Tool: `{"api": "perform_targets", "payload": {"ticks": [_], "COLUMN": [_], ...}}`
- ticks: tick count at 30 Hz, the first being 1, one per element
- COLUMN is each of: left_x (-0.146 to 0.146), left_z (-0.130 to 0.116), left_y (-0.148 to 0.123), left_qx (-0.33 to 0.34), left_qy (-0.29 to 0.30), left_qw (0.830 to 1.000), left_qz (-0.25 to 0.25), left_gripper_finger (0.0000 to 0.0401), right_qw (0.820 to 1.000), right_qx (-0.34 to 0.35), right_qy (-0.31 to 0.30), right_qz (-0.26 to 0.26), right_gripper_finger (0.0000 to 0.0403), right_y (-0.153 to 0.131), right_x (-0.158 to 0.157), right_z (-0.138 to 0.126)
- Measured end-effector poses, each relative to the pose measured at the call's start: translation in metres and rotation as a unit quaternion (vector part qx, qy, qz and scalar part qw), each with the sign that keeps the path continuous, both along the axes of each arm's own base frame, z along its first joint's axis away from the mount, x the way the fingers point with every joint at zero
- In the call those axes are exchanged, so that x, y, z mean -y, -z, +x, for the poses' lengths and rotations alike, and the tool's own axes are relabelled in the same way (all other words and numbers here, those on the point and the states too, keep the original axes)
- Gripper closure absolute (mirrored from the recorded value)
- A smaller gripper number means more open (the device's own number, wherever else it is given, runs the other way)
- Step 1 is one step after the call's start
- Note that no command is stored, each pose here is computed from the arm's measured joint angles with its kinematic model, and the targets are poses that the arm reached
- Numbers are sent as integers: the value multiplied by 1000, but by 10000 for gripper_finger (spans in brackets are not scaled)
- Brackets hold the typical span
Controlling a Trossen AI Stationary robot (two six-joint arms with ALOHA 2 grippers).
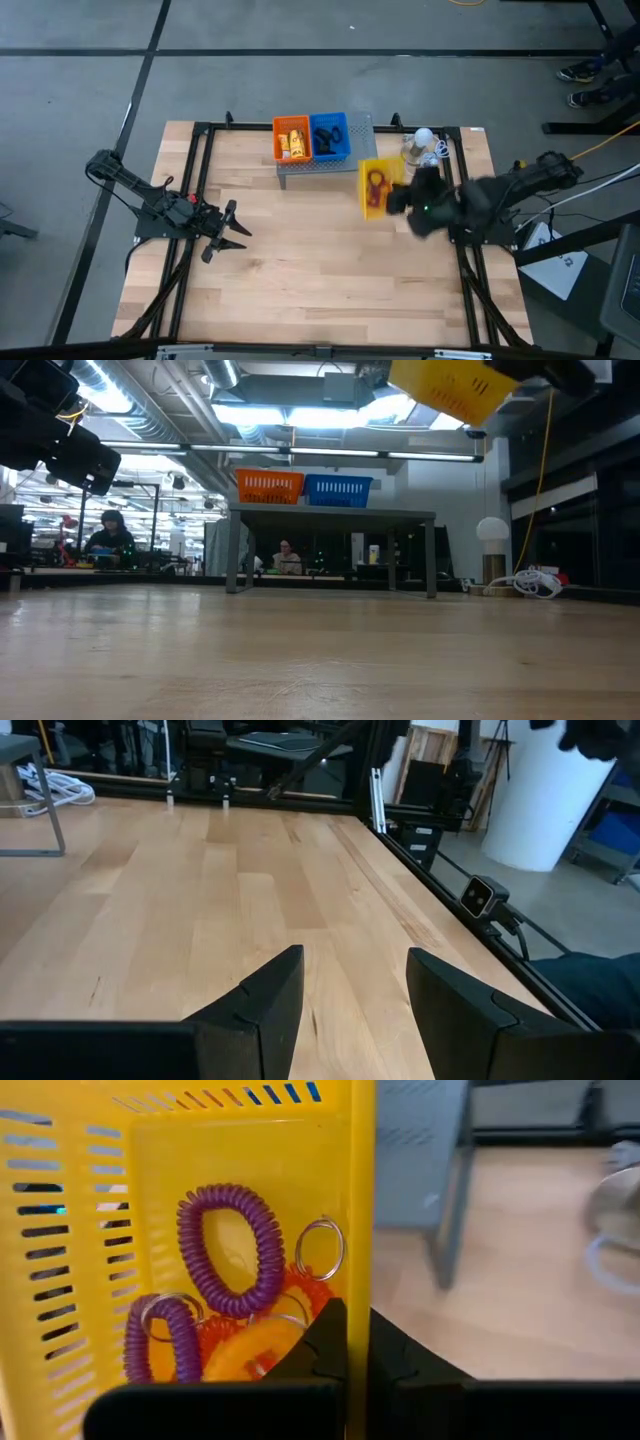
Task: Pick & Place Office Desk Supplies
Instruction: Put the yellow bin onto the shelf
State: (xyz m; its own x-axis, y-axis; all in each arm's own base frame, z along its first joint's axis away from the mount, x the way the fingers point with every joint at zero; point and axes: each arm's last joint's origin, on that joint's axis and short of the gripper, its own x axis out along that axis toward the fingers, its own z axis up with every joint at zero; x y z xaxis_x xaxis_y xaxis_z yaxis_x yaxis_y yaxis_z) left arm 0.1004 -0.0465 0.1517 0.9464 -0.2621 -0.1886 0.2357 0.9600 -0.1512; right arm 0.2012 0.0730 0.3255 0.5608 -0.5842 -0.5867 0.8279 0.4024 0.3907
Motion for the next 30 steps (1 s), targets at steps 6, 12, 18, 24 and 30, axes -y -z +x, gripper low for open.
{"api": "perform_targets", "payload": {"ticks": [6, 12, 18, 24, 30], "left_x": [0, 0, 0, 0, 0], "left_z": [0, 0, 0, 0, 0], "left_y": [0, 0, 0, -1, -1], "left_qx": [1, 2, 3, 4, 4], "left_qy": [0, 0, 0, 0, 0], "left_qw": [1000, 1000, 1000, 1000, 1000], "left_qz": [0, 1, 1, 2, 3], "left_gripper_finger": [228, 228, 228, 228, 228], "right_qw": [998, 991, 989, 982, 971], "right_qx": [-46, -98, -89, -104, -152], "right_qy": [23, 52, 47, 66, 78], "right_qz": [30, 70, 110, 142, 167], "right_gripper_finger": [400, 400, 400, 400, 400], "right_y": [-14, -12, -11, 1, 21], "right_x": [56, 106, 151, 189, 217], "right_z": [-8, -10, -6, -6, 2]}}
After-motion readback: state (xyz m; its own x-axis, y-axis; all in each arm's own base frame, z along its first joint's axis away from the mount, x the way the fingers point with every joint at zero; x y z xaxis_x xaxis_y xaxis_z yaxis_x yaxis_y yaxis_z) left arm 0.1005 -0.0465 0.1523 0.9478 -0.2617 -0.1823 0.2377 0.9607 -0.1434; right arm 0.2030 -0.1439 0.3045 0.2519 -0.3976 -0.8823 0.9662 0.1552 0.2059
